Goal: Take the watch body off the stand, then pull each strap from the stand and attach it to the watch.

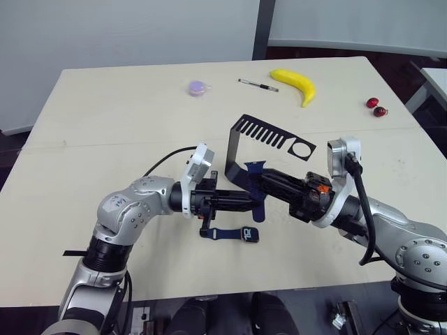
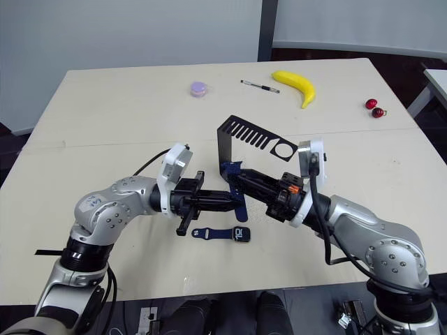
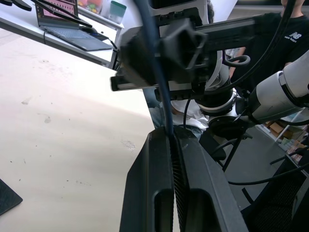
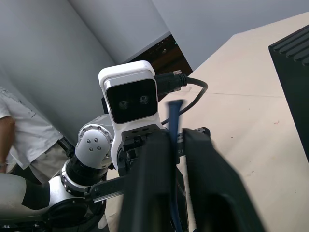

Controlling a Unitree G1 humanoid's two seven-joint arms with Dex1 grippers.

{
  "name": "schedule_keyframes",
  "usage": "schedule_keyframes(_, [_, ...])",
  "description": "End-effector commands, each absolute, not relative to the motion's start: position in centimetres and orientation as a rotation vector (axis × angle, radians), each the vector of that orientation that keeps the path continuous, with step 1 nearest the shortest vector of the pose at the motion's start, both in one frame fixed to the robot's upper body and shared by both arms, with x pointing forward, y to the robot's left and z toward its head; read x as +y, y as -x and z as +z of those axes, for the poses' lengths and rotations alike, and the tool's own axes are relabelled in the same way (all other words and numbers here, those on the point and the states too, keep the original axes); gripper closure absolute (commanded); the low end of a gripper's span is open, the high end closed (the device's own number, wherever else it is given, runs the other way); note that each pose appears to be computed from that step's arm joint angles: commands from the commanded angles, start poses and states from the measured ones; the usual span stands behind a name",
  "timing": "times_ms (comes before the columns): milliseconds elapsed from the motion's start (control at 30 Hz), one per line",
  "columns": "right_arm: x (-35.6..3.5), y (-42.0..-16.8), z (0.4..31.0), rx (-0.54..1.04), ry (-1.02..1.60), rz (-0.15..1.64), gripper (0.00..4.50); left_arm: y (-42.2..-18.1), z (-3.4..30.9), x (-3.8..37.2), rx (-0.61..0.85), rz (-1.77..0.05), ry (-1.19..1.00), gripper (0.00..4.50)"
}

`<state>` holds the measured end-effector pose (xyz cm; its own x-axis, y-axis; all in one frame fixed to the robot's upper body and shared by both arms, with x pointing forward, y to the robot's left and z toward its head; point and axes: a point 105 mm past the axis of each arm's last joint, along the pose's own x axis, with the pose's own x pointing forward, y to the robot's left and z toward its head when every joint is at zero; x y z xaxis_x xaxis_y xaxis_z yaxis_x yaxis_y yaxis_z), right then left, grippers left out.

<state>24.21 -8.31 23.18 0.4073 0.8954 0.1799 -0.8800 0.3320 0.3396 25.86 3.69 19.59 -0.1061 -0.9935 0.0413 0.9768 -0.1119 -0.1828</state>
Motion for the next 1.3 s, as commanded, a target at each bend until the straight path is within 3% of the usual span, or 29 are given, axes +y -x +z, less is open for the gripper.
schedule_keyframes(33, [-8.3,-23.6,24.1,-0.009,-0.418,1.193,4.48,-25.4,20.2,3.5,0.083,-1.695,0.151,4.5])
schedule_keyframes(267, [-8.3,-23.4,24.0,-0.005,-0.416,1.203,4.48,-25.4,19.9,3.5,0.105,-1.691,0.134,4.5])
schedule_keyframes(400, [-8.6,-22.9,23.8,0.019,-0.358,1.216,4.5,-24.9,19.2,4.8,0.125,-1.7,-0.023,3.19])
schedule_keyframes(600, [-10.7,-21.6,21.3,0.168,-0.071,1.222,4.5,-25.4,16.5,6.8,0.137,-1.602,-0.401,0.13])
schedule_keyframes(833, [-14.1,-21.3,17.9,0.312,0.295,1.194,4.5,-26.5,13.2,6.1,0.118,-1.472,-0.603,0.06])
schedule_keyframes(1300, [-15.8,-20.9,16.7,0.34,0.352,1.124,4.5,-26.9,10.3,3.0,0.129,-1.376,-0.611,0.06])
